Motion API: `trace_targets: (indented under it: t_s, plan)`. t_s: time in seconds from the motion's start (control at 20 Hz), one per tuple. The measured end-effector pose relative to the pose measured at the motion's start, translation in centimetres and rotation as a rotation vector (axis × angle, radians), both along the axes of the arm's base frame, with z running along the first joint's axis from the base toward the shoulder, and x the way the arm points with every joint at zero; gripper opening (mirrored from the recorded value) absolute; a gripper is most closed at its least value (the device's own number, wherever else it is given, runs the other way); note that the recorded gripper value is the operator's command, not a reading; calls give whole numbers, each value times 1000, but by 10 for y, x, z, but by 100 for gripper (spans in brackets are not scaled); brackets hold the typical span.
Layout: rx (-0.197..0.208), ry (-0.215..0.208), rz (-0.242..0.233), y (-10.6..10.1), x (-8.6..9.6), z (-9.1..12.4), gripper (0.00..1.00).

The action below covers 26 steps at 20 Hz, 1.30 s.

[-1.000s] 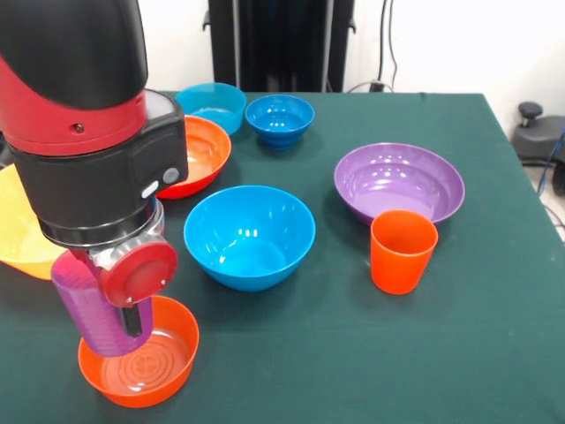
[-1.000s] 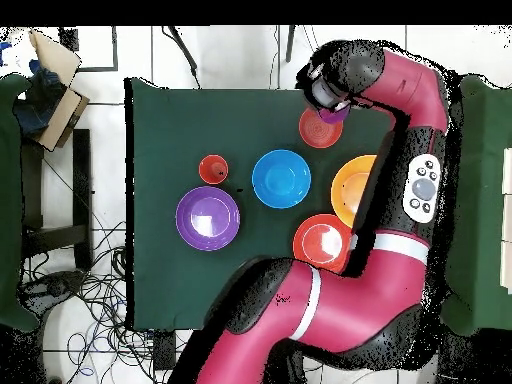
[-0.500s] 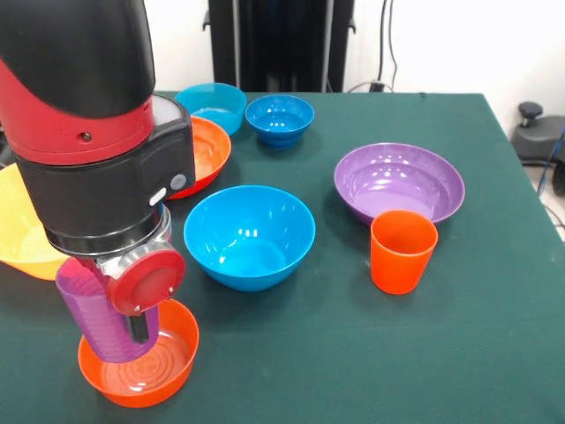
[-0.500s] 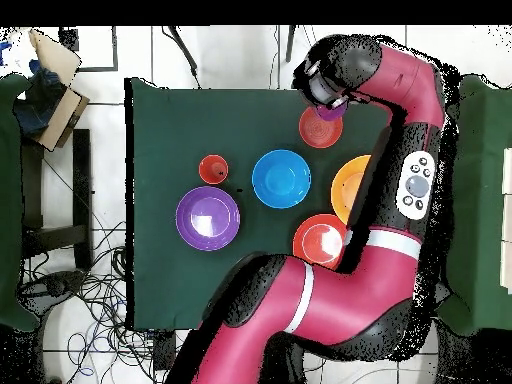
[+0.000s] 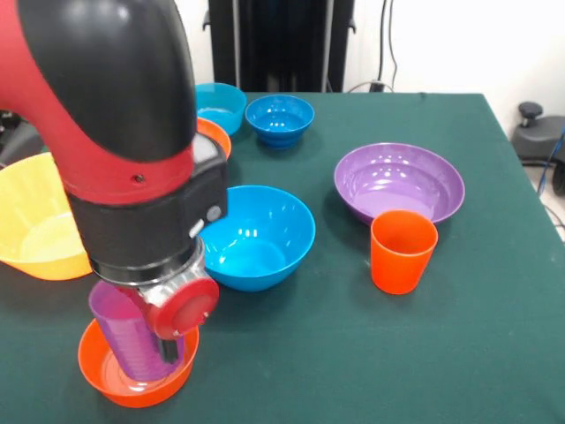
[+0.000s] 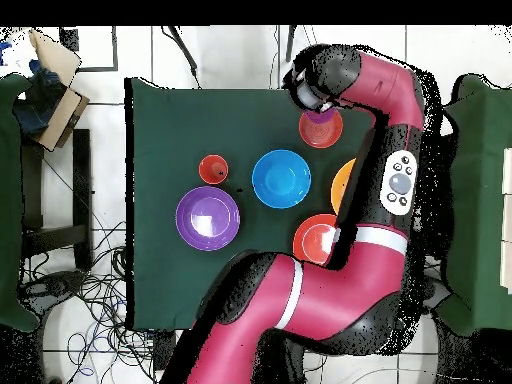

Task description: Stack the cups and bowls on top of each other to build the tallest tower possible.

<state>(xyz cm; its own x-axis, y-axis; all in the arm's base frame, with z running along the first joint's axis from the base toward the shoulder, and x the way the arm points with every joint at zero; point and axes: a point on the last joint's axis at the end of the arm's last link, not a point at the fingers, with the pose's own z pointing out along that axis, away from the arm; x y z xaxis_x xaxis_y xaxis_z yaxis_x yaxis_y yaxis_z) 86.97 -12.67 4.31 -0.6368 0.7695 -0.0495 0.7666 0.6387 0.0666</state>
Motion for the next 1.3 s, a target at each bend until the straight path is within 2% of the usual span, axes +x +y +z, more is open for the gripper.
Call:
trace_targets:
  t_s: [0.35,0.55,0.7,0.95,1.3]
  plan:
    - [-11,-7,6,6,-10,-32,0]
    - [-18,9,9,7,-20,-47,0]
    - [-31,43,12,5,-34,-61,0]
    - [-45,72,13,1,-44,-68,0]
    - [-57,77,13,-3,-46,-67,0]
